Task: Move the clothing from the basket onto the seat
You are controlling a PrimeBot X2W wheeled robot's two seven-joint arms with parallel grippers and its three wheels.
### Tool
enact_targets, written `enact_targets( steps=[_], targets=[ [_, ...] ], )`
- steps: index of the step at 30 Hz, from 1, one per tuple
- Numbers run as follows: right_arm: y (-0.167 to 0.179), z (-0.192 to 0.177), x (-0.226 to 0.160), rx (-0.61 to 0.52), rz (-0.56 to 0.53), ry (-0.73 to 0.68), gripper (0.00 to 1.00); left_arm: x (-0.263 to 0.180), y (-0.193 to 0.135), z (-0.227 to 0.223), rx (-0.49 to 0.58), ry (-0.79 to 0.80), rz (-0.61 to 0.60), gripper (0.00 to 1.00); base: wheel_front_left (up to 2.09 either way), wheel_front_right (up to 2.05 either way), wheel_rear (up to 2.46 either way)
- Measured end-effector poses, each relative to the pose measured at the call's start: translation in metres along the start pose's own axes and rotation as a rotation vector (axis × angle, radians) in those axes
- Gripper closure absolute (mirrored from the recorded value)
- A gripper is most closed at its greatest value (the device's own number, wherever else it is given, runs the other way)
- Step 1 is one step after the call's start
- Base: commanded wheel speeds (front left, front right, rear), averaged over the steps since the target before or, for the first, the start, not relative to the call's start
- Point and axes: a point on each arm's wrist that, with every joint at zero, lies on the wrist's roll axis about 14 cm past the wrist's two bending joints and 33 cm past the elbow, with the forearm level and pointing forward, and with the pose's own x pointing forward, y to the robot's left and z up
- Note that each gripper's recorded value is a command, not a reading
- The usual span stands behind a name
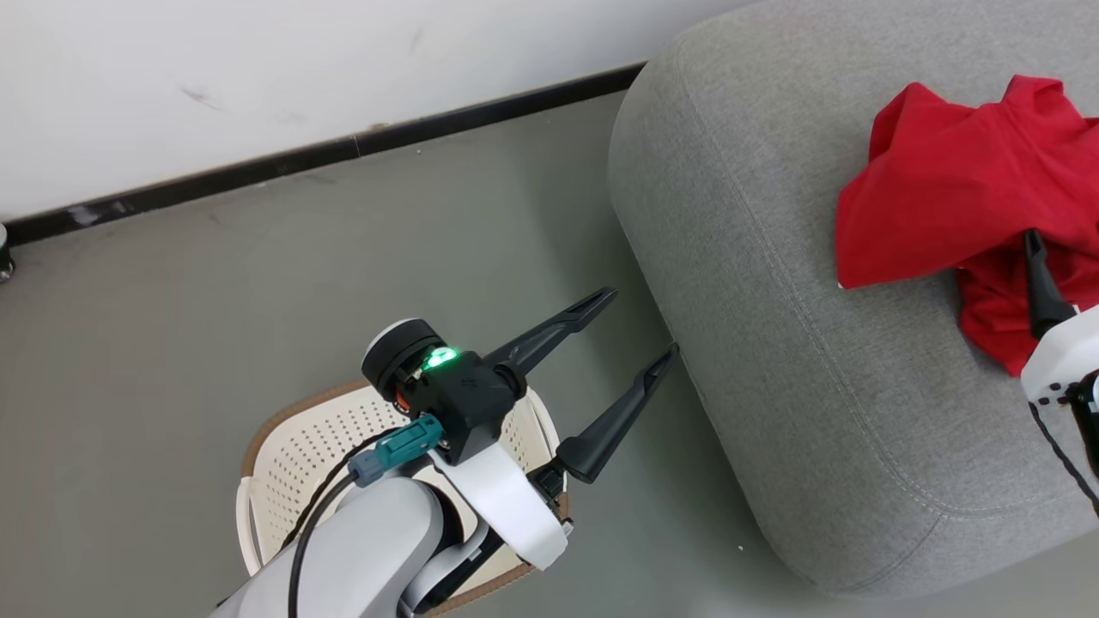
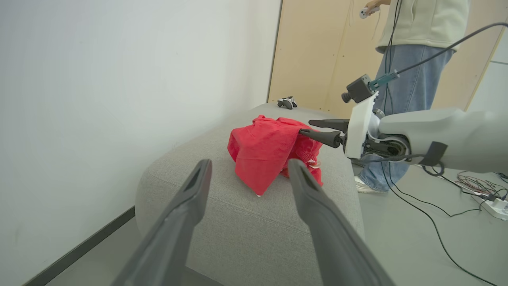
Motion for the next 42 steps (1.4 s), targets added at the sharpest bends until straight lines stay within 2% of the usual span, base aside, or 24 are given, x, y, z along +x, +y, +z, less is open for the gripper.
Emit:
enact_targets(
  steps=[4, 11, 21, 26, 31, 42],
  targets=[
    [0.003, 0.005, -0.006, -0.005, 0.017, -0.024, 0.0, -0.003, 0.0, 0.002, 0.0, 0.0, 0.017, 0.0, 0.0, 0.0, 0.0],
    [0.017, 0.035, -0.008, -0.032, 0.069, -0.121, 0.0, -0.01, -0.001, 0.007, 0.001, -0.003, 0.045, 0.0, 0.0, 0.0, 0.0],
    [0.068, 0.071, -0.01, -0.045, 0.198, -0.233, 0.0, -0.028, 0.012, 0.015, 0.017, -0.017, 0.147, 0.0, 0.0, 0.0, 0.0],
    [0.098, 0.087, -0.012, -0.024, 0.267, -0.279, 0.0, -0.044, 0.025, 0.016, 0.021, -0.011, 0.228, 0.0, 0.0, 0.0, 0.0],
    [0.136, 0.106, -0.018, -0.005, 0.352, -0.33, 0.0, -0.071, 0.048, 0.018, 0.037, -0.006, 0.365, 0.0, 0.0, 0.0, 0.0],
    [0.185, 0.123, -0.032, 0.033, 0.46, -0.388, 0.0, -0.129, 0.083, 0.018, 0.08, 0.023, 0.611, 0.0, 0.0, 0.0, 0.0]
  ],
)
